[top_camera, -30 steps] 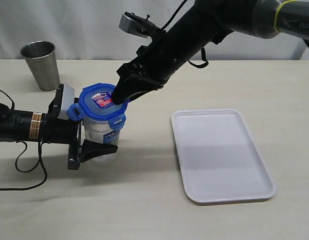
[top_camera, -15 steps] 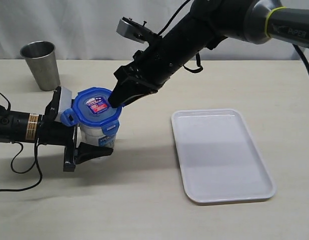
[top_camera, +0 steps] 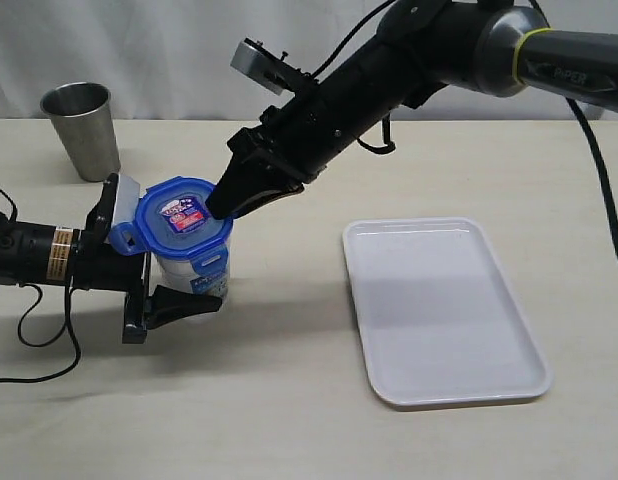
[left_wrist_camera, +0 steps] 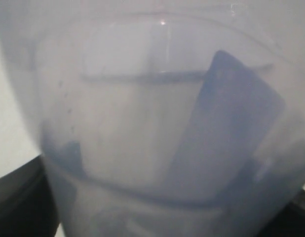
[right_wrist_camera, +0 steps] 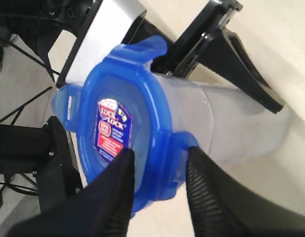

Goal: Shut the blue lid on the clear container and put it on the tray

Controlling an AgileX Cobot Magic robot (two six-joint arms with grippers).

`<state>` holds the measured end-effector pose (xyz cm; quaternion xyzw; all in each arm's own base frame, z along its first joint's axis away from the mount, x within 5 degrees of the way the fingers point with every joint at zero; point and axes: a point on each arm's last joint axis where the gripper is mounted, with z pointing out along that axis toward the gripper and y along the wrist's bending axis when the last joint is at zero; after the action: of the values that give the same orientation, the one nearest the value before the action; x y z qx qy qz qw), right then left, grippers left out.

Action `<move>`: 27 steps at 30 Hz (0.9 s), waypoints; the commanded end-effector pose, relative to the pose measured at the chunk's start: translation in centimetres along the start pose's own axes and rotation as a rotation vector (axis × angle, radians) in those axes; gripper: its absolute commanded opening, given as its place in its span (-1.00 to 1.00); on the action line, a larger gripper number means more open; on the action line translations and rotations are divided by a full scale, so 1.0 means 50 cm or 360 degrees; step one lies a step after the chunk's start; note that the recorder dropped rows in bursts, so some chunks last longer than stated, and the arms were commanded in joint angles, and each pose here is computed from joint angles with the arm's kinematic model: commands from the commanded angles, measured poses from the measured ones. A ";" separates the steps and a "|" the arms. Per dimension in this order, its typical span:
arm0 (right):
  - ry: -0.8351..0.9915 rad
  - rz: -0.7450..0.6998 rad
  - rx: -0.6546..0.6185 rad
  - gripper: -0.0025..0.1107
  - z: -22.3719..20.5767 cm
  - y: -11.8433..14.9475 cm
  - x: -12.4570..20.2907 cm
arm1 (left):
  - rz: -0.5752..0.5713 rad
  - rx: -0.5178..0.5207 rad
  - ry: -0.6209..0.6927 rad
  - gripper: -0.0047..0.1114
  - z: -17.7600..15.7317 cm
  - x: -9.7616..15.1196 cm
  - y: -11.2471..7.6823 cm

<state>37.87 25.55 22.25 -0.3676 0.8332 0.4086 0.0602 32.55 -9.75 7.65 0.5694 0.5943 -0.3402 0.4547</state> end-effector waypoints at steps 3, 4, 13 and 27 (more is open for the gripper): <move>0.0074 -0.0169 0.0205 -0.17 0.011 -0.005 -0.011 | -0.0067 -0.0048 -0.0143 -0.92 0.013 -0.028 0.007; 0.0044 -0.0191 0.0239 -0.10 -0.002 -0.001 -0.016 | -0.0073 -0.0048 -0.0143 -0.92 0.013 -0.028 0.006; -0.0182 -0.0490 0.0484 -0.01 -0.109 0.082 -0.052 | -0.0080 -0.0057 -0.0146 -0.92 0.013 -0.029 0.008; -0.0267 -0.1047 0.0414 -0.14 -0.201 0.237 -0.004 | -0.0080 -0.0057 -0.0146 -0.92 0.013 -0.029 0.008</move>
<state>33.55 23.10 36.68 -0.5245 0.7406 0.2914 0.3025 32.77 -10.45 8.11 0.5383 0.6016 -0.3568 0.4700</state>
